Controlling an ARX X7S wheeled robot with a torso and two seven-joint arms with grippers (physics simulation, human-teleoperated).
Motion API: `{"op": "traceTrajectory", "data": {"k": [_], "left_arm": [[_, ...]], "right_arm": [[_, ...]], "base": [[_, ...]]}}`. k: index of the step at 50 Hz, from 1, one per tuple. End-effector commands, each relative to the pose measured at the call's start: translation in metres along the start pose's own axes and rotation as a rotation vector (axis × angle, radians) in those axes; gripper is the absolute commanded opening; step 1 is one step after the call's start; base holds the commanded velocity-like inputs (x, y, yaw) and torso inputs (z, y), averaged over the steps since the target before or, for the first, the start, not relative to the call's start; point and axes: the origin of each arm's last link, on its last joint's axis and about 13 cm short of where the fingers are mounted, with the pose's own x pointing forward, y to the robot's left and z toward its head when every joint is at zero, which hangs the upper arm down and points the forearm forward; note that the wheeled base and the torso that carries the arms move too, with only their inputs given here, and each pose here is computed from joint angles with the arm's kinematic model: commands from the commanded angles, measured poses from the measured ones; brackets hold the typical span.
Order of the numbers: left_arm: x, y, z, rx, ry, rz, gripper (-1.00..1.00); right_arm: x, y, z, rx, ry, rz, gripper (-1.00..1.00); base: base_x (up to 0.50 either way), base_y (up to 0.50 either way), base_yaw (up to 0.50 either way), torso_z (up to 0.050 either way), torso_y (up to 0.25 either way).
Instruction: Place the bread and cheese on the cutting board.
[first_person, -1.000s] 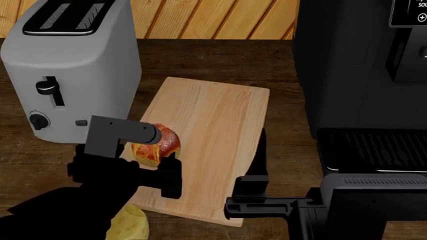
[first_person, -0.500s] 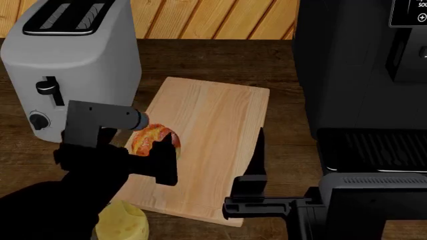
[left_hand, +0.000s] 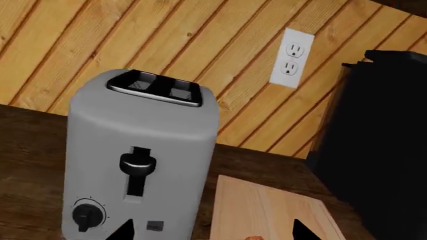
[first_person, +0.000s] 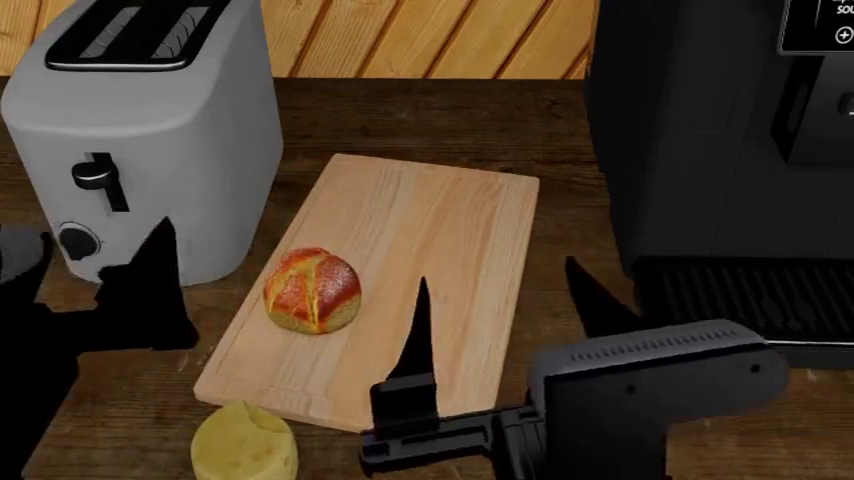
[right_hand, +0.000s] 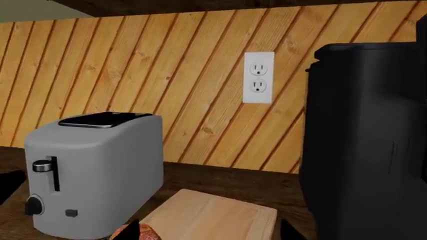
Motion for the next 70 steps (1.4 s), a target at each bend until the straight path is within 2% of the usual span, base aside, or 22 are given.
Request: {"op": "traceTrajectory", "data": {"k": [1,5,7,12,18,26,42,70], "left_arm": [[-0.022,0.022,0.002,-0.031,-0.093,0.060,1.00],[-0.022,0.031,0.000,-0.035,-0.108,0.102,1.00],[-0.022,0.037,-0.002,-0.059,-0.115,0.123,1.00],[-0.025,0.042,-0.003,-0.074,-0.117,0.133,1.00],[-0.027,0.046,0.000,-0.081,-0.127,0.145,1.00],[-0.029,0.049,0.002,-0.088,-0.134,0.170,1.00],[-0.030,0.049,0.003,-0.082,-0.141,0.180,1.00],[-0.033,0.052,0.003,-0.082,-0.142,0.192,1.00]], "right_arm": [[-0.004,0.022,0.007,0.038,0.048,0.165,1.00],[-0.003,0.031,0.012,0.061,0.063,0.253,1.00],[-0.003,0.037,0.015,0.107,0.074,0.317,1.00],[-0.004,0.048,0.016,0.087,0.089,0.359,1.00],[-0.007,0.060,0.016,0.122,0.137,0.456,1.00],[-0.006,0.069,0.017,0.101,0.174,0.498,1.00],[-0.007,0.072,-0.012,0.108,0.262,0.497,1.00],[0.004,0.066,-0.036,0.126,0.308,0.421,1.00]], "base": [[0.00,0.00,0.00,0.000,0.000],[0.00,0.00,0.00,0.000,0.000],[0.00,0.00,0.00,0.000,0.000],[0.00,0.00,0.00,0.000,0.000],[0.00,0.00,0.00,0.000,0.000],[0.00,0.00,0.00,0.000,0.000],[0.00,0.00,0.00,0.000,0.000],[0.00,0.00,0.00,0.000,0.000]]}}
